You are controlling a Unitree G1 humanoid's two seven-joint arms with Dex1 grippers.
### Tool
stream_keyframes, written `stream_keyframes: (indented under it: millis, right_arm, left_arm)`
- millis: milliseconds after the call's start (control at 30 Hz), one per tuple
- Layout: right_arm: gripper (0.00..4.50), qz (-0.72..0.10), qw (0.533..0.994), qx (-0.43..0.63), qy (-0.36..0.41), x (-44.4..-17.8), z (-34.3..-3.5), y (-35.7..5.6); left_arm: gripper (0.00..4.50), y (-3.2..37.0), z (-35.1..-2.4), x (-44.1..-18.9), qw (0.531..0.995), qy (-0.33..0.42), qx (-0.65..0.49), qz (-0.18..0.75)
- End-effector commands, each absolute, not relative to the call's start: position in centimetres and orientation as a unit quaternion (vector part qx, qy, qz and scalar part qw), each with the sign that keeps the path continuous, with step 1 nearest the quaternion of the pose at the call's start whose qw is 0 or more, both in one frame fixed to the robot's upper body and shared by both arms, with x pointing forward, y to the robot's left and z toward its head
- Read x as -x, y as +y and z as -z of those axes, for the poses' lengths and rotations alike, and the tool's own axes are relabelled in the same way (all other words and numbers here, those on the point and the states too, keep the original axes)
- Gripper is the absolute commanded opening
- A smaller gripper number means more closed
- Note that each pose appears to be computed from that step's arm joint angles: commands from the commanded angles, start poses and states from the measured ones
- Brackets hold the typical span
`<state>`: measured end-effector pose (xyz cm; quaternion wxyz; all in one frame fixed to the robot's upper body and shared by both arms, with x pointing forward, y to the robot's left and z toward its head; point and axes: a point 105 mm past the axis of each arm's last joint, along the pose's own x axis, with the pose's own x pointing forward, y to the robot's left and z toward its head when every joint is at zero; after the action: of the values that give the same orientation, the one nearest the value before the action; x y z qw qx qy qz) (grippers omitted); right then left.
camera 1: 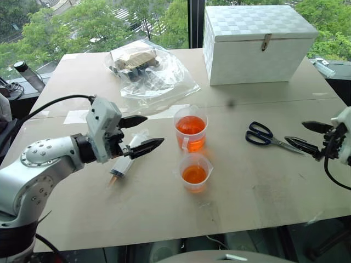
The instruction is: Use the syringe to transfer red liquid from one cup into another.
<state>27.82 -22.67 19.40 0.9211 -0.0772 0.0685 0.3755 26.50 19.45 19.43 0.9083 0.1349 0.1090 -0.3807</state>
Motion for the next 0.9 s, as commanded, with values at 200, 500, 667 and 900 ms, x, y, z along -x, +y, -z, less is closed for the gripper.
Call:
stream_keyframes:
  millis: [200, 500, 667, 900]
  right_arm:
    - [4.44, -0.562, 0.825, 0.050, -0.017, -23.9, -24.1, -14.9]
    - [4.44, -0.631, 0.770, 0.086, -0.028, -21.2, -26.1, -12.6]
    - [4.44, -0.641, 0.760, 0.107, -0.029, -20.5, -27.4, -12.1]
    - [4.44, -0.634, 0.765, 0.115, -0.016, -20.5, -27.6, -11.8]
  left_arm:
    - [4.50, 21.4, -18.8, -28.3, 0.914, 0.196, -0.155, 0.319]
    - [4.50, 22.5, -16.2, -29.9, 0.905, 0.305, -0.146, 0.259]
    - [4.50, 22.6, -15.3, -30.3, 0.899, 0.336, -0.137, 0.246]
    - [4.50, 23.0, -14.5, -30.9, 0.890, 0.382, -0.127, 0.216]
